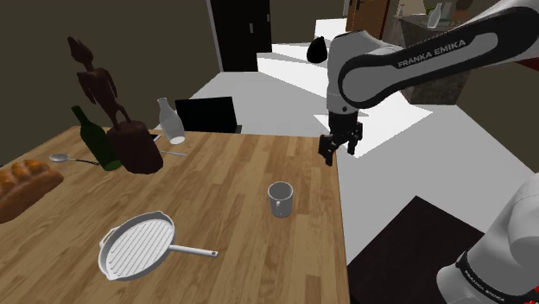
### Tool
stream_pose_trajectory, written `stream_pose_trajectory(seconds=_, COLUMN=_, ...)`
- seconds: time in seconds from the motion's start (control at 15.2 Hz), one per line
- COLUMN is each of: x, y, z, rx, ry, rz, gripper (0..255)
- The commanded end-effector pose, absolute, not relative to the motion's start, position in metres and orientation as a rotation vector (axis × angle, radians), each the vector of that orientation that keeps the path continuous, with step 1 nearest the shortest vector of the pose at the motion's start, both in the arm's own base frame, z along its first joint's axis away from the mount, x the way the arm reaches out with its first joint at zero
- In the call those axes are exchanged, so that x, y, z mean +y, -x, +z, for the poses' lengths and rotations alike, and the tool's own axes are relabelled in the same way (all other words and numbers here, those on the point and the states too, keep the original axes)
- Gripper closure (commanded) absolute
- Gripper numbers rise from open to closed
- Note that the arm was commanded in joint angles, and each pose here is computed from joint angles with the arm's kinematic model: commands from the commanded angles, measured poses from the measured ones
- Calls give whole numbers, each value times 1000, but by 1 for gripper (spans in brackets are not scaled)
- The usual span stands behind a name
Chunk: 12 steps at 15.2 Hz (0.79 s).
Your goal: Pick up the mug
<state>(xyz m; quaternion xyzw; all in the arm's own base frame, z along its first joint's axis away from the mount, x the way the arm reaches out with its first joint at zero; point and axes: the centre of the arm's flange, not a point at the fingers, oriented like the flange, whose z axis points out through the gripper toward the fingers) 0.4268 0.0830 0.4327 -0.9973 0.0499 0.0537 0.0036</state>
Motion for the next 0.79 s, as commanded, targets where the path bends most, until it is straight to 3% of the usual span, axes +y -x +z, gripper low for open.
stream_pose_trajectory(seconds=0.0, x=94, y=-442, z=417, rx=140, ry=3118, rz=164, gripper=0)
stream_pose_trajectory(seconds=0.73, x=170, y=-522, z=329, rx=52, ry=3077, rz=151, gripper=0)
